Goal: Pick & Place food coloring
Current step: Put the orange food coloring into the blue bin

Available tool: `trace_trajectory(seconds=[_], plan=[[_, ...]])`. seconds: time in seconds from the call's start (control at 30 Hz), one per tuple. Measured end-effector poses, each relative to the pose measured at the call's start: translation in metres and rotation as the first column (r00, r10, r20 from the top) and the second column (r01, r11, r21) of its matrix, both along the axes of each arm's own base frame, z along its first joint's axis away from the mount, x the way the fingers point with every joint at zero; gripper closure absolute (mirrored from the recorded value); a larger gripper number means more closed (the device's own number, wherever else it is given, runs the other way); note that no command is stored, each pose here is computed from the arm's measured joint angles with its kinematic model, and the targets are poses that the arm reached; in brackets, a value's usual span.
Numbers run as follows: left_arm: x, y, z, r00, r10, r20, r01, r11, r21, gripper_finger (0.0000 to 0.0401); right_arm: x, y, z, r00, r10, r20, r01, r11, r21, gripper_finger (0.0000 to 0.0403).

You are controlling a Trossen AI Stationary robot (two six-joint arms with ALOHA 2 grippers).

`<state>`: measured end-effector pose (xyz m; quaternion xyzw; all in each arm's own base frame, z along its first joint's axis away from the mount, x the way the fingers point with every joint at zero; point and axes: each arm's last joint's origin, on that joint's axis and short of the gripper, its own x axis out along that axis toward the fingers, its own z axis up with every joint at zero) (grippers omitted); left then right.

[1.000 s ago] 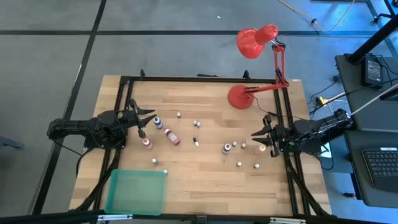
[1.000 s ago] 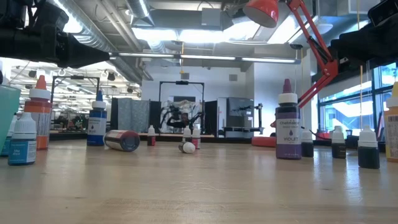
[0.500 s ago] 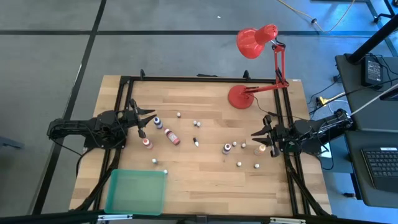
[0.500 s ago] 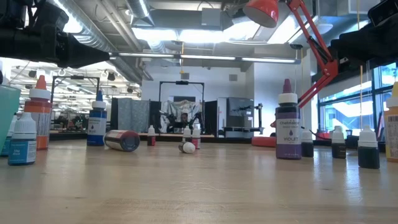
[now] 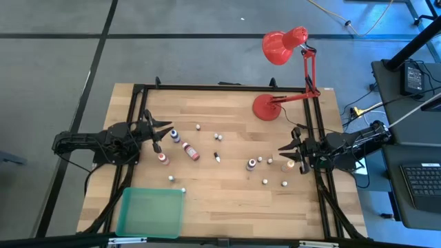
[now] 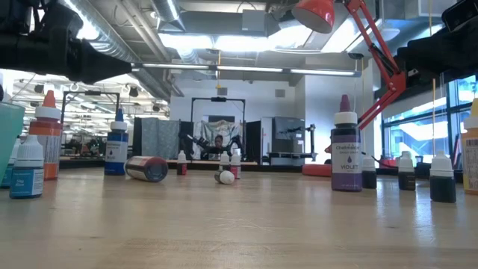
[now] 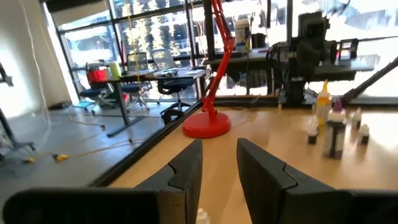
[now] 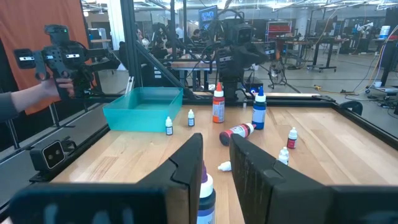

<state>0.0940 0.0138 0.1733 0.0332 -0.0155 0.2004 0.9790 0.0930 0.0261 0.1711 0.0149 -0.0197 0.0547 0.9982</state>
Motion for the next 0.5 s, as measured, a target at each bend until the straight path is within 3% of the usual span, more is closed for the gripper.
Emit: trace_trajectory(seconds=[0.23, 0.5], plan=[[0.0000, 0.0000, 0.0003, 0.997, -0.002, 0.072, 0.013, 0.988, -0.156, 0.0305, 0.0000, 0.0000, 0.0000, 1.000, 0.000, 0.000, 0.000, 1.000, 0.000, 0.0319], [0.0000, 0.0001, 0.0007, 0.996, 0.000, 0.085, 0.015, 0.984, -0.178, 0.0305, 0.0000, 0.0000, 0.0000, 1.000, 0.000, 0.000, 0.000, 1.000, 0.000, 0.0319]])
